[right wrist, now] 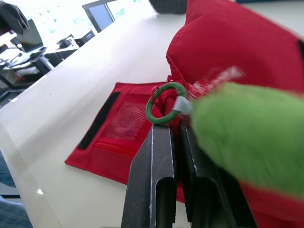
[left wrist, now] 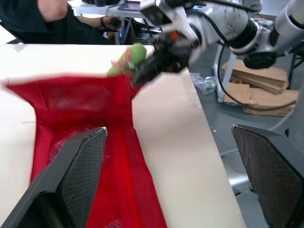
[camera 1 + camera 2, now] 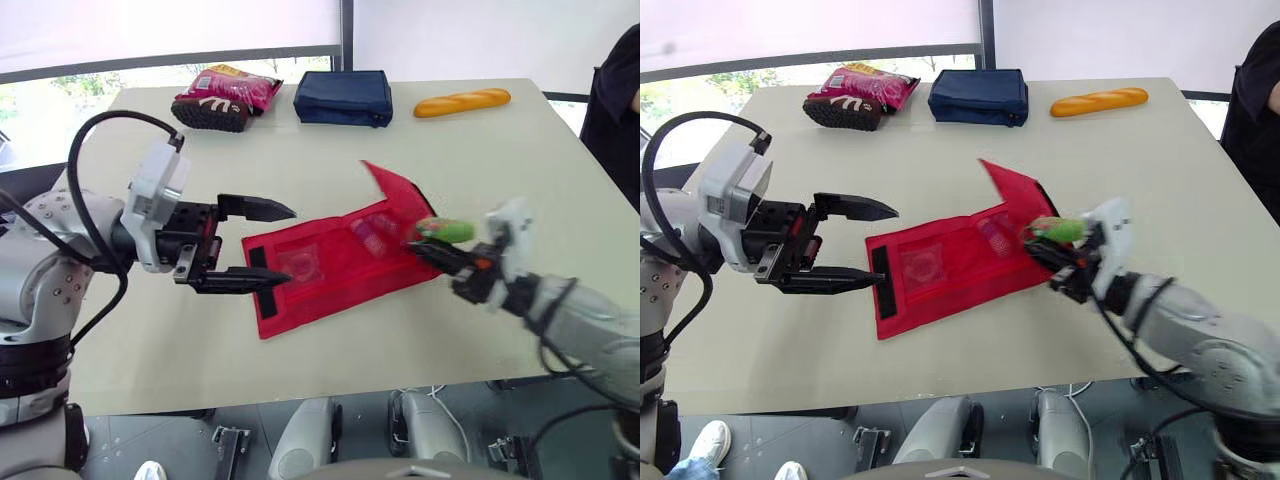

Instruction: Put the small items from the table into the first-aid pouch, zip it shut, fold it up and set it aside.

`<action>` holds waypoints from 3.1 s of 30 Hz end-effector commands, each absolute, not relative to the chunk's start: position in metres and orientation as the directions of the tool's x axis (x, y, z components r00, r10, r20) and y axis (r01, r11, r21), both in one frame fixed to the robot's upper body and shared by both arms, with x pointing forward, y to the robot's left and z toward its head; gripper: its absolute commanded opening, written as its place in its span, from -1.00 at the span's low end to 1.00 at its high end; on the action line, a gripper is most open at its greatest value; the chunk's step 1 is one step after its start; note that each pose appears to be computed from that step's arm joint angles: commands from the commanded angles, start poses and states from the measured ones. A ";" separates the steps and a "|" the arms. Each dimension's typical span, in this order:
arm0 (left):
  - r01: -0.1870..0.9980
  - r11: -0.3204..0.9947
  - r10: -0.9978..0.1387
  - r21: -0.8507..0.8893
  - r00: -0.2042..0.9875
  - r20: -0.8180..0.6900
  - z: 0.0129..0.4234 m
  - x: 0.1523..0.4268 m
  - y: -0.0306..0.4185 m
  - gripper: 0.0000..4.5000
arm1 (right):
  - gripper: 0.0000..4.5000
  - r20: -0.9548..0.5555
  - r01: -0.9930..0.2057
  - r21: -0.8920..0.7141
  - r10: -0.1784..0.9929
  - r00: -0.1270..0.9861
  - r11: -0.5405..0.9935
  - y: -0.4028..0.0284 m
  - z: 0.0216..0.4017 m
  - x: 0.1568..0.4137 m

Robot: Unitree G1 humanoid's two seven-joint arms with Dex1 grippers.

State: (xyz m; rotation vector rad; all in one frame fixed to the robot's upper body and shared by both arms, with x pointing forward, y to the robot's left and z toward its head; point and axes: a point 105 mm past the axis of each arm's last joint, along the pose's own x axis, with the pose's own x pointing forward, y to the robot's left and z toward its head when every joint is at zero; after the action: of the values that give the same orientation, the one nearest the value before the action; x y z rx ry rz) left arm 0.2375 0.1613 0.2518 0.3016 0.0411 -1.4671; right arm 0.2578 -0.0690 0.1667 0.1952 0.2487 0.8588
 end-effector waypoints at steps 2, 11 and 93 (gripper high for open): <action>0.973 0.075 -0.972 0.219 0.120 -0.202 0.259 0.232 0.161 1.00 | -0.38 -0.201 -0.769 0.208 0.796 0.571 0.604 -0.057 0.155 0.247; 0.977 0.057 -0.977 0.204 0.097 -0.192 0.256 0.230 0.158 1.00 | 0.98 -0.229 -0.824 0.158 0.832 0.505 0.544 -0.116 0.168 0.232; 0.973 -0.046 -0.983 0.225 -0.003 -0.186 0.268 0.241 0.134 1.00 | -0.14 -0.227 -0.693 0.338 0.769 0.597 0.637 -0.153 0.128 0.321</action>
State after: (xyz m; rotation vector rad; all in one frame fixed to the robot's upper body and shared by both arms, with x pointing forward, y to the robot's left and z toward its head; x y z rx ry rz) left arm 0.2443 0.1334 0.2596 0.2916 -0.0040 -1.5811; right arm 0.3190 -0.1487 0.1115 0.2184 0.4306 0.8584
